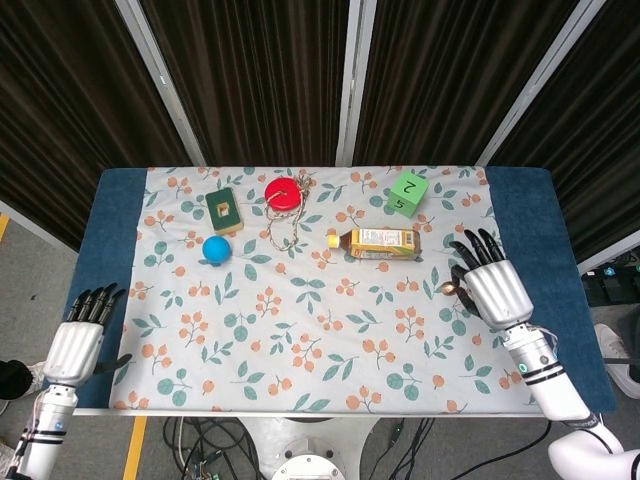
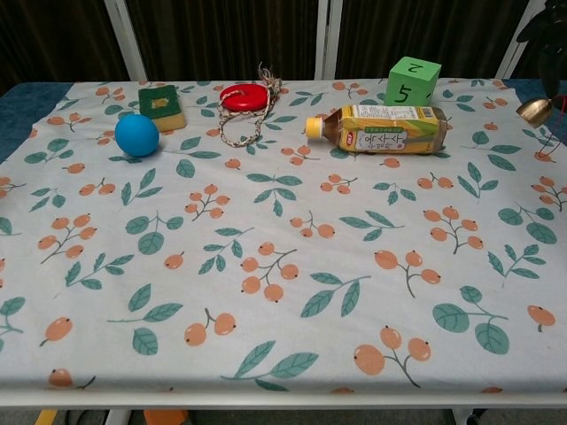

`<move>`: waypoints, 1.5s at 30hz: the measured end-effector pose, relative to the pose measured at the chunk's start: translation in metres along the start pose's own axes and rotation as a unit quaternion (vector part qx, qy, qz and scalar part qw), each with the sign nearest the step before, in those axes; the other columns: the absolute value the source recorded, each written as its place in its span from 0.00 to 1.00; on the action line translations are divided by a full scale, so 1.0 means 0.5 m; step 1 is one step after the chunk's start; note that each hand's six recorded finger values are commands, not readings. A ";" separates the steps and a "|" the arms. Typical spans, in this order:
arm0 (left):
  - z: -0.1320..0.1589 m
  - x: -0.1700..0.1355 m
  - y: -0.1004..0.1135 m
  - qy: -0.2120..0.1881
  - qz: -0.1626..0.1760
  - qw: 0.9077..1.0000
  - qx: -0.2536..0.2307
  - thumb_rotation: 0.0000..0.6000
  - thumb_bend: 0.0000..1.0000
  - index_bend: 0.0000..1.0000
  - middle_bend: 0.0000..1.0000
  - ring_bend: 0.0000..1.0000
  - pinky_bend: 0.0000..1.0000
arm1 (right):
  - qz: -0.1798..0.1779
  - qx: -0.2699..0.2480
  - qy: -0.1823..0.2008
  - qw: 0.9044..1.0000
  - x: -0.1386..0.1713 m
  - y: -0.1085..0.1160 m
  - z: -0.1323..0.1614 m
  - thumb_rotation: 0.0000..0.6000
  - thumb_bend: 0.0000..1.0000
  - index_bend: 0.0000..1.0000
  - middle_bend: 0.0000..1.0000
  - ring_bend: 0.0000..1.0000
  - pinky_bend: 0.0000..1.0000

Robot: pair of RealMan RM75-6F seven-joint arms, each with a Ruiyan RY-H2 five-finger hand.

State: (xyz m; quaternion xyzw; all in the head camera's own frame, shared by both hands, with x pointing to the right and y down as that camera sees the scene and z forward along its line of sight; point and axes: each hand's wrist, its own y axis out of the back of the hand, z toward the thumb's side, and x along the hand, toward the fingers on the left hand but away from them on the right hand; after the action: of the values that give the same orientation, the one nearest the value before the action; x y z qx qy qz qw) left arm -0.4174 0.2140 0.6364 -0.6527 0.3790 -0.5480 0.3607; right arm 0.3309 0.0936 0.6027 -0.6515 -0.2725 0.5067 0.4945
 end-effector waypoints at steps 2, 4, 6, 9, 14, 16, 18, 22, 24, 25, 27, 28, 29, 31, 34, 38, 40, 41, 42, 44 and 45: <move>-0.002 0.000 0.001 0.002 0.001 1.000 -0.002 1.00 0.00 0.00 0.00 0.00 0.00 | 0.011 -0.013 -0.006 1.000 0.000 -0.012 -0.009 1.00 0.45 0.86 0.19 0.00 0.00; -0.003 0.000 0.001 0.002 0.001 1.000 -0.002 1.00 0.00 0.00 0.00 0.00 0.00 | 0.018 -0.024 -0.009 1.000 0.001 -0.022 -0.010 1.00 0.45 0.86 0.19 0.00 0.00; -0.002 -0.001 -0.001 0.001 -0.001 1.000 -0.002 1.00 0.00 0.00 0.00 0.00 0.00 | 0.024 -0.023 -0.009 0.999 0.002 -0.030 -0.007 1.00 0.45 0.86 0.19 0.00 0.00; -0.002 -0.001 -0.003 0.001 -0.002 1.000 -0.002 1.00 0.00 0.00 0.00 0.00 0.00 | 0.052 -0.013 -0.002 0.999 0.004 -0.064 0.001 1.00 0.45 0.86 0.19 0.00 0.00; -0.005 -0.002 -0.004 0.003 -0.003 1.000 -0.003 1.00 0.00 0.00 0.00 0.00 0.00 | 0.087 -0.004 0.014 0.996 0.000 -0.115 0.026 1.00 0.45 0.87 0.19 0.00 0.00; -0.006 -0.002 -0.005 0.004 -0.003 1.000 -0.003 1.00 0.00 0.00 0.00 0.00 0.00 | 0.095 -0.001 0.021 0.995 -0.006 -0.129 0.037 1.00 0.45 0.87 0.19 0.00 0.00; -0.007 -0.003 -0.006 0.004 -0.004 1.000 -0.004 1.00 0.00 0.00 0.00 0.00 0.00 | 0.099 0.000 0.026 0.995 -0.011 -0.137 0.046 1.00 0.45 0.87 0.19 0.00 0.00; -0.009 -0.003 -0.006 0.005 -0.003 1.000 -0.005 1.00 0.00 0.00 0.00 0.00 0.00 | 0.106 0.005 0.034 0.994 -0.021 -0.148 0.061 1.00 0.45 0.87 0.19 0.00 0.00; -0.010 -0.004 -0.005 0.005 -0.001 1.000 -0.005 1.00 0.00 0.00 0.00 0.00 0.00 | 0.111 0.010 0.036 0.993 -0.025 -0.154 0.066 1.00 0.45 0.86 0.19 0.00 0.00; -0.010 -0.004 -0.004 0.005 -0.001 1.000 -0.005 1.00 0.00 0.00 0.00 0.00 0.00 | 0.114 0.013 0.037 0.993 -0.027 -0.158 0.069 1.00 0.45 0.86 0.19 0.00 0.00; -0.012 -0.005 -0.003 0.006 0.000 1.000 -0.006 1.00 0.00 0.00 0.00 0.00 0.00 | 0.120 0.017 0.038 0.992 -0.031 -0.165 0.073 1.00 0.45 0.86 0.18 0.00 0.00; -0.013 -0.005 -0.003 0.006 0.001 1.000 -0.006 1.00 0.00 0.00 0.00 0.00 0.00 | 0.123 0.018 0.039 0.992 -0.034 -0.170 0.076 1.00 0.45 0.86 0.18 0.00 0.00; -0.014 -0.006 -0.002 0.007 0.001 1.000 -0.006 1.00 0.00 0.00 0.00 0.00 0.00 | 0.125 0.019 0.039 0.991 -0.036 -0.173 0.079 1.00 0.45 0.86 0.18 0.00 0.00; -0.016 -0.006 -0.001 0.008 0.001 1.000 -0.006 1.00 0.00 0.00 0.00 0.00 0.00 | 0.127 0.021 0.039 0.991 -0.038 -0.177 0.080 1.00 0.44 0.85 0.18 0.00 0.00; -0.019 -0.006 -0.001 0.010 0.001 1.000 -0.008 1.00 0.00 0.00 0.00 0.00 0.00 | 0.131 0.022 0.040 0.990 -0.038 -0.181 0.082 1.00 0.40 0.80 0.16 0.00 0.00; -0.019 -0.006 0.000 0.009 0.002 1.000 -0.007 1.00 0.00 0.00 0.00 0.00 0.00 | 0.140 0.022 0.040 0.989 -0.036 -0.182 0.077 1.00 0.26 0.50 0.07 0.00 0.00; -0.018 -0.006 0.000 0.009 0.002 1.000 -0.008 1.00 0.00 0.00 0.00 0.00 0.00 | 0.143 0.019 0.036 0.989 -0.035 -0.180 0.073 1.00 0.21 0.34 0.05 0.00 0.00; -0.018 -0.006 -0.001 0.009 0.001 1.000 -0.008 1.00 0.00 0.00 0.00 0.00 0.00 | 0.145 0.019 0.035 0.989 -0.034 -0.180 0.071 1.00 0.19 0.23 0.04 0.00 0.00; -0.017 -0.006 -0.001 0.009 0.000 1.000 -0.009 1.00 0.00 0.00 0.00 0.00 0.00 | 0.147 0.019 0.034 0.988 -0.033 -0.181 0.070 1.00 0.18 0.18 0.03 0.00 0.00; -0.016 -0.005 -0.002 0.009 -0.001 1.000 -0.008 1.00 0.00 0.00 0.00 0.00 0.00 | 0.150 0.020 0.032 0.988 -0.030 -0.180 0.067 1.00 0.17 0.07 0.02 0.00 0.00; -0.016 -0.005 -0.002 0.009 0.000 1.000 -0.008 1.00 0.00 0.00 0.00 0.00 0.00 | 0.150 0.020 0.031 0.988 -0.030 -0.180 0.066 1.00 0.16 0.04 0.02 0.00 0.00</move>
State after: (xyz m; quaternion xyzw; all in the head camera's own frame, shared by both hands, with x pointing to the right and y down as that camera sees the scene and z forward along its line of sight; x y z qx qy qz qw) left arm -0.4254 0.2164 0.6370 -0.6509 0.3861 -0.5507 0.3521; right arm 0.3083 0.1257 0.6914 -0.6905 -0.1453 0.5601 0.4341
